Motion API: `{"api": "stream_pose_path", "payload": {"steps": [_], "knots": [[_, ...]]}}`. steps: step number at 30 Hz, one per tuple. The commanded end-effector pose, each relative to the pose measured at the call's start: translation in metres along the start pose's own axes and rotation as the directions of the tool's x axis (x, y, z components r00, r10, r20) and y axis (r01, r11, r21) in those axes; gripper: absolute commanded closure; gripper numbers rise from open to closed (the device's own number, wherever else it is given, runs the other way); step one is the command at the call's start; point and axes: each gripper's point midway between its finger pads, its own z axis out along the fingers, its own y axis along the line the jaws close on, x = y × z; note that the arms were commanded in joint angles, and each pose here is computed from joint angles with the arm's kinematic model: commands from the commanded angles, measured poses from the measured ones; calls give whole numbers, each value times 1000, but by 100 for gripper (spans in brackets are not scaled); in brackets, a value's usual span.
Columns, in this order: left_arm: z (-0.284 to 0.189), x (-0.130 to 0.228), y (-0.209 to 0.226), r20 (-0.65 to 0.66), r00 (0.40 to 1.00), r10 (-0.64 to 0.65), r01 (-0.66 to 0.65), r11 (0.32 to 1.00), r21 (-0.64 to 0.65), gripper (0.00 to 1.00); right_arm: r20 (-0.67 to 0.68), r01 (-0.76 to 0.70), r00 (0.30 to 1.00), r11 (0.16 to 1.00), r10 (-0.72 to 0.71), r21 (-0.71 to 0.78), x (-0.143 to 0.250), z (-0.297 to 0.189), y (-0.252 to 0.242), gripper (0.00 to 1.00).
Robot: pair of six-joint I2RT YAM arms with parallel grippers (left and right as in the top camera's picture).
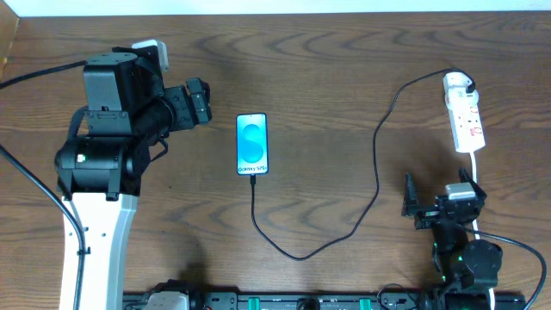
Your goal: Plug charger to phone and switch on socket
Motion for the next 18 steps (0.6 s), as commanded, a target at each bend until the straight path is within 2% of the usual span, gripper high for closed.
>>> {"api": "stream_pose_path", "payload": {"steps": [1, 18], "knots": [[-2, -1, 1, 4, 1000, -7, 7, 1000, -4, 7, -1, -18, 1000, 1000, 18, 2, 1, 0, 0, 1], [-2, -1, 1, 4, 1000, -8, 8, 1000, -4, 7, -1, -18, 1000, 1000, 18, 2, 1, 0, 0, 1]]}}
